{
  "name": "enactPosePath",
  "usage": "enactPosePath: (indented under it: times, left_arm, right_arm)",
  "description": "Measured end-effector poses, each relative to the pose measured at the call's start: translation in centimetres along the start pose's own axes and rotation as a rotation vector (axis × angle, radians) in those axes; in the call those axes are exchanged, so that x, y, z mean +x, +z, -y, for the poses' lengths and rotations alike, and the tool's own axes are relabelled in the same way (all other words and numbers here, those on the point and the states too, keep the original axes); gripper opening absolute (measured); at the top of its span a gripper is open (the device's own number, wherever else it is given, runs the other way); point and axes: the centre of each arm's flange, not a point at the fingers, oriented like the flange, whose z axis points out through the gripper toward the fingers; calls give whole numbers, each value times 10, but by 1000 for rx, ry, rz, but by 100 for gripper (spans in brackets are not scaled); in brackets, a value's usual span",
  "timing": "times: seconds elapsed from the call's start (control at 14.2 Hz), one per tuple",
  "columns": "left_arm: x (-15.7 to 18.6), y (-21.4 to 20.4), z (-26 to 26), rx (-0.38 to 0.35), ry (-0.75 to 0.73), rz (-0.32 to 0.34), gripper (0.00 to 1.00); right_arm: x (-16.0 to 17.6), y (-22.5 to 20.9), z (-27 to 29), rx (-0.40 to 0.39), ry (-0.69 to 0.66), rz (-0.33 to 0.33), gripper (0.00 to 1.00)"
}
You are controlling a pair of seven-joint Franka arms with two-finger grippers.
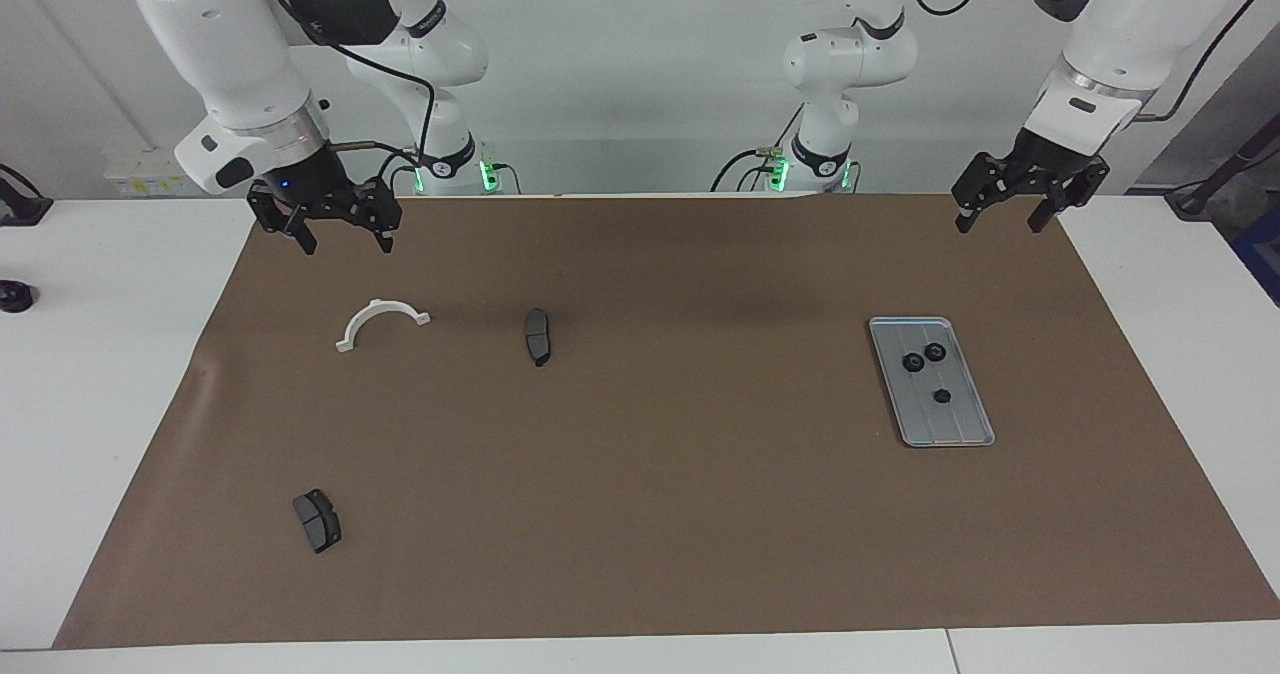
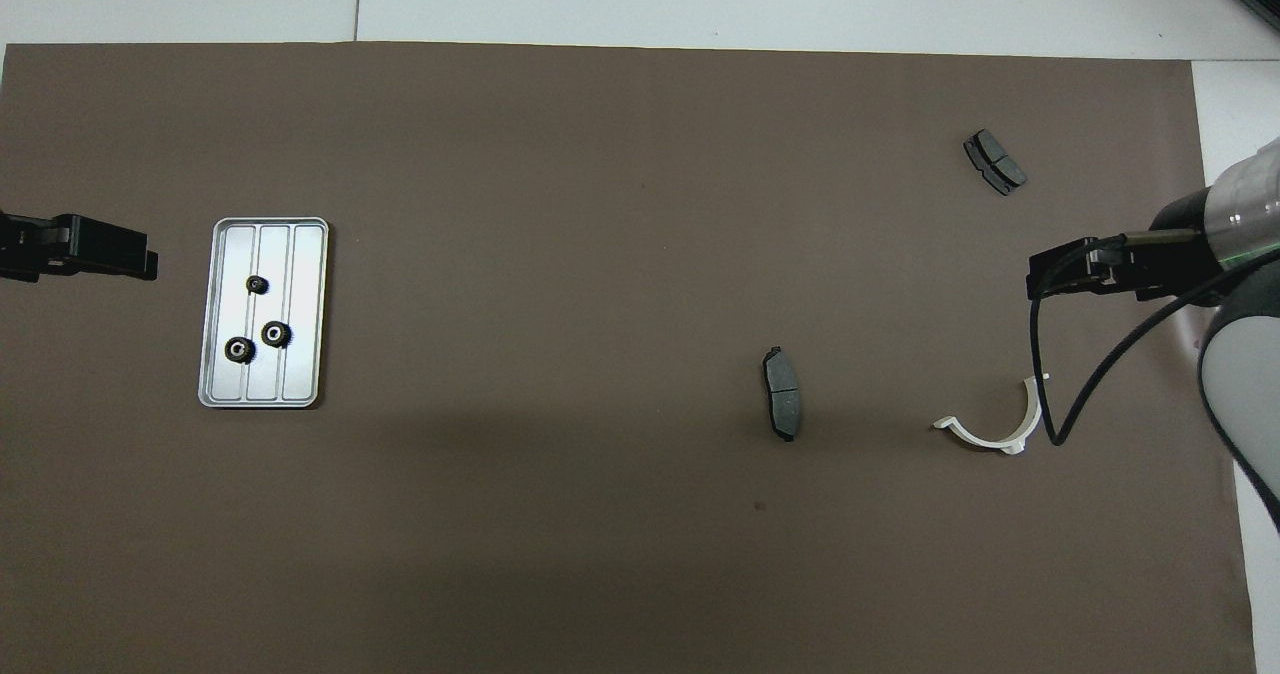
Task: Place bearing gear from tray to pile
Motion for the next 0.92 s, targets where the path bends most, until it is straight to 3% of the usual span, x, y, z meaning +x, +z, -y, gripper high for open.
enactPosePath:
  times: [0.92]
  left_arm:
    - [0, -3, 3, 1, -1, -10, 100]
  right_arm:
    - [0, 0, 0, 0, 0, 0, 100]
